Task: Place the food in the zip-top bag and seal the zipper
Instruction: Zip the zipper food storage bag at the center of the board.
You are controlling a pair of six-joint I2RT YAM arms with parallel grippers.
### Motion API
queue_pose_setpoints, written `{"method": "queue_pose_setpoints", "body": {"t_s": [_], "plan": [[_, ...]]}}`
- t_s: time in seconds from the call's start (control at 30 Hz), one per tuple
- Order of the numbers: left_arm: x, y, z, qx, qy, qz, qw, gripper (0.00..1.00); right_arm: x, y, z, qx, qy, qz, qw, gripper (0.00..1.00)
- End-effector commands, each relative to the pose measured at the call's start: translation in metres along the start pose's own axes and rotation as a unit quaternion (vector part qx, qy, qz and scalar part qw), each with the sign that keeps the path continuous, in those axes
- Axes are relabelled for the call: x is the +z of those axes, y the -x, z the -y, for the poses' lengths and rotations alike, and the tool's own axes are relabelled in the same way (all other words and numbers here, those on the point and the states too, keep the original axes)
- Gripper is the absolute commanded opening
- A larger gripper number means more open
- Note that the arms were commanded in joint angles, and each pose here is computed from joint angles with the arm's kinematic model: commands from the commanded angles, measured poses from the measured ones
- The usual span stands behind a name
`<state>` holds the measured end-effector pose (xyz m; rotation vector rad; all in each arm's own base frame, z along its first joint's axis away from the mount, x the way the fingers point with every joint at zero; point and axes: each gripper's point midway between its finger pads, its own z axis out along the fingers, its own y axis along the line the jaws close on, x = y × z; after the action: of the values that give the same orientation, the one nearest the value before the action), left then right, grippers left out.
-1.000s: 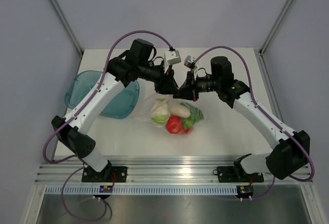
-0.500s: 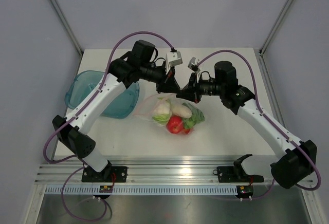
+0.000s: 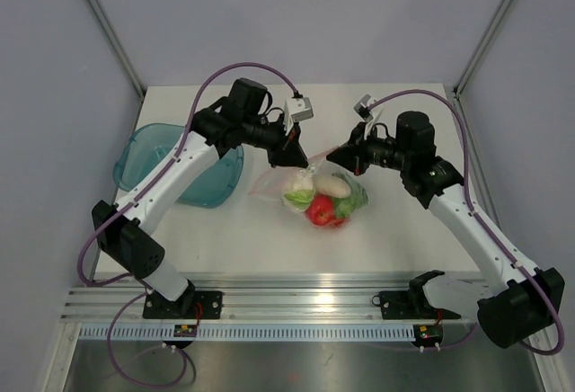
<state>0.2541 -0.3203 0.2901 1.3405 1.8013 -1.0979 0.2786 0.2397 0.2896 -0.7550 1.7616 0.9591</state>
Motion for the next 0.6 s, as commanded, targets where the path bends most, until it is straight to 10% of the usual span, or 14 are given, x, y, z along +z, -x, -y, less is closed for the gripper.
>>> {"method": "queue_pose_setpoints", "body": {"t_s": [0.0, 0.57], "plan": [[-0.024, -0.019, -0.004, -0.02, 0.031, -0.012, 0.999, 0.0, -0.025, 0.06, 0.01, -0.057, -0.051, 0.101, 0.992, 0.0], [-0.072, -0.058, -0.025, -0.094, 0.089, 0.049, 0.99, 0.0, -0.052, 0.067, 0.05, -0.059, -0.176, 0.116, 0.976, 0.0]]}}
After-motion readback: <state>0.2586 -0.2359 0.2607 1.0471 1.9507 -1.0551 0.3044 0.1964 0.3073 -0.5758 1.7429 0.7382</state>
